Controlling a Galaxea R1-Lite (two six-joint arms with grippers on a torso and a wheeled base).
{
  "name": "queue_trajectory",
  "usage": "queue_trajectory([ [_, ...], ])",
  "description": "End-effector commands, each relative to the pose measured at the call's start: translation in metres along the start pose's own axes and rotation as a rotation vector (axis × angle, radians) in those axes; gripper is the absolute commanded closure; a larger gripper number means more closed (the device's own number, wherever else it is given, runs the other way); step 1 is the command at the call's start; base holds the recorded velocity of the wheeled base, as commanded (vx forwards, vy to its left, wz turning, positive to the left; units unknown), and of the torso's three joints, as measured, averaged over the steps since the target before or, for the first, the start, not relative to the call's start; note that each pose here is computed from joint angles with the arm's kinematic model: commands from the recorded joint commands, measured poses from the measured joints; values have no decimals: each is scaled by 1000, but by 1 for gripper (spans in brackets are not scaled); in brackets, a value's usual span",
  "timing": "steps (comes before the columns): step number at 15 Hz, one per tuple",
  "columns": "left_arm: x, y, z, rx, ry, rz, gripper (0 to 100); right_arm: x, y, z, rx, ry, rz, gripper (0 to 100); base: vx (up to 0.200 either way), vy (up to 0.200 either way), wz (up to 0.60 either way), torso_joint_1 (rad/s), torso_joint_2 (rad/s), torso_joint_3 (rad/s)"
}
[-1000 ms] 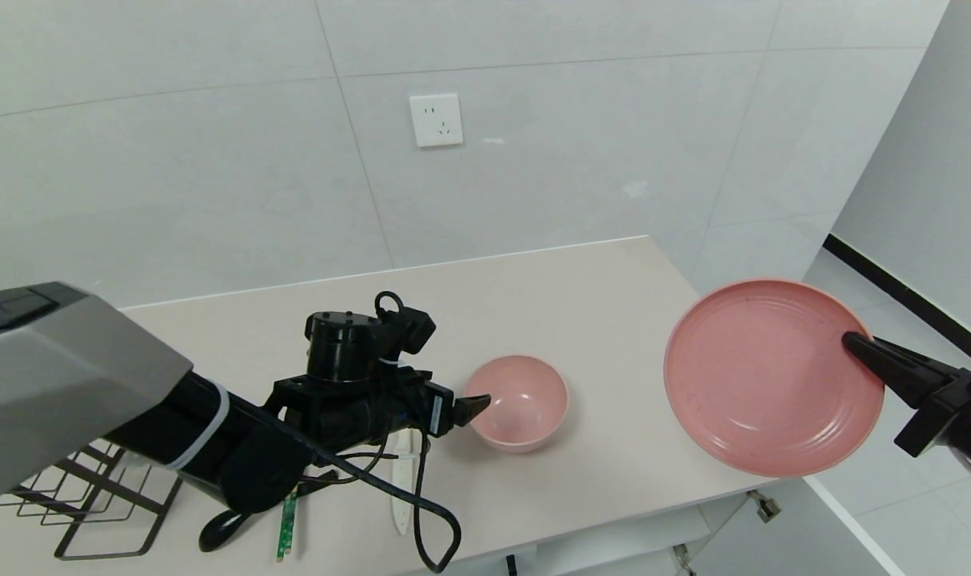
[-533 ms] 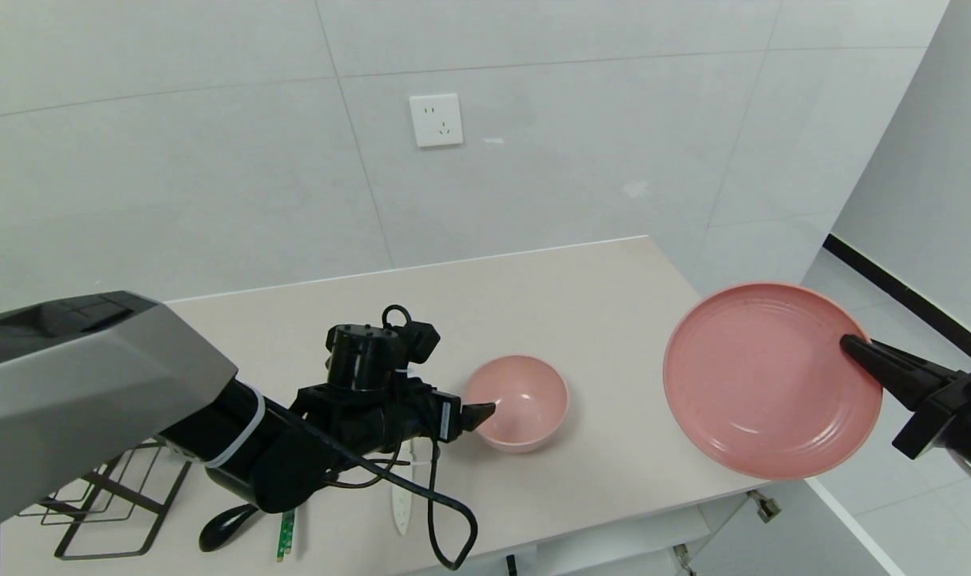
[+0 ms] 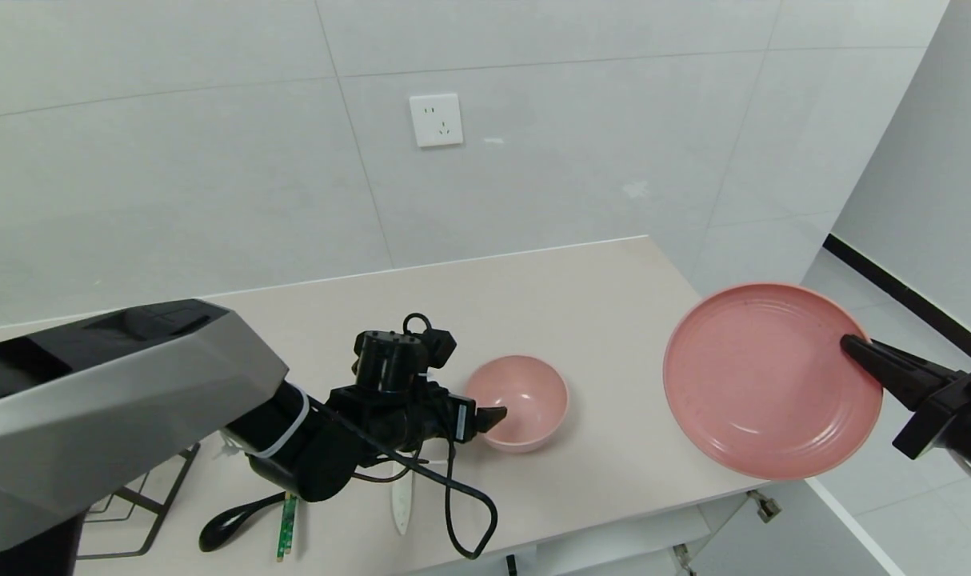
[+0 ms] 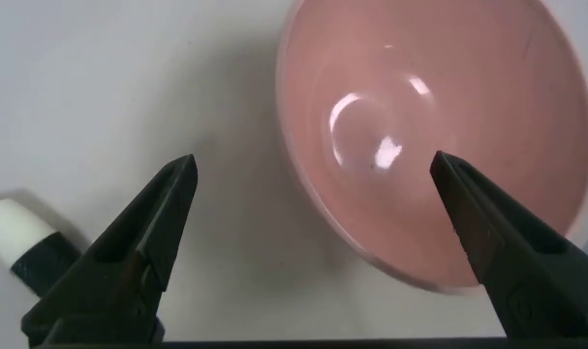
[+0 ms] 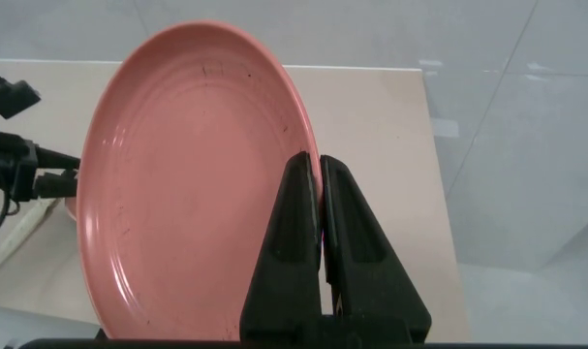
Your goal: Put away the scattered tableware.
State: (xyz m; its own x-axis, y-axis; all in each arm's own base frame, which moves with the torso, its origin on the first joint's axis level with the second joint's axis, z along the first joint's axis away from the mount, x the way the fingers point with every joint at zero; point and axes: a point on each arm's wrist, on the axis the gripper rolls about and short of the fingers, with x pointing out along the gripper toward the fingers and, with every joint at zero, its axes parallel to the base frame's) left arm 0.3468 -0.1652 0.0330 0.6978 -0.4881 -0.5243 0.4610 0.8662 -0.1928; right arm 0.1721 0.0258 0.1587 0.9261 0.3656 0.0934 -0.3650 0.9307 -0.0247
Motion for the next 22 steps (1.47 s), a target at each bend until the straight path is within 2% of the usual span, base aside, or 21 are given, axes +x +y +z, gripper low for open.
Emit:
queue_trajectory([
  [1, 12, 3, -9, -3, 26, 2, 0, 0, 0, 0, 0, 0, 1, 100, 0, 0, 0, 0, 0, 0],
  [3, 13, 4, -18, -8, 56, 5, 0, 0, 0, 0, 0, 0, 1, 100, 0, 0, 0, 0, 0, 0],
  [4, 13, 4, -19, -8, 59, 4, 100, 0, 0, 0, 0, 0, 1, 100, 0, 0, 0, 0, 0, 0],
  [7, 11, 2, -16, -4, 49, -10, 100, 0, 0, 0, 0, -1, 1, 100, 0, 0, 0, 0, 0, 0],
  [8, 5, 0, -7, 2, 13, -15, 100, 0, 0, 0, 0, -1, 1, 100, 0, 0, 0, 0, 0, 0],
  [12, -30, -12, 41, 39, -216, -37, 100, 1, 0, -1, 1, 3, 2, 100, 0, 0, 0, 0, 0, 0],
  [14, -56, -17, 57, 54, -280, -38, 100, 1, 0, -1, 1, 3, 2, 100, 0, 0, 0, 0, 0, 0],
  [18, -88, -23, 65, 100, -332, -25, 100, 1, 0, -1, 2, 6, 1, 100, 0, 0, 0, 0, 0, 0],
  [22, -106, -26, 70, 106, -367, -28, 100, 1, 0, -2, 2, 8, 2, 100, 0, 0, 0, 0, 0, 0],
])
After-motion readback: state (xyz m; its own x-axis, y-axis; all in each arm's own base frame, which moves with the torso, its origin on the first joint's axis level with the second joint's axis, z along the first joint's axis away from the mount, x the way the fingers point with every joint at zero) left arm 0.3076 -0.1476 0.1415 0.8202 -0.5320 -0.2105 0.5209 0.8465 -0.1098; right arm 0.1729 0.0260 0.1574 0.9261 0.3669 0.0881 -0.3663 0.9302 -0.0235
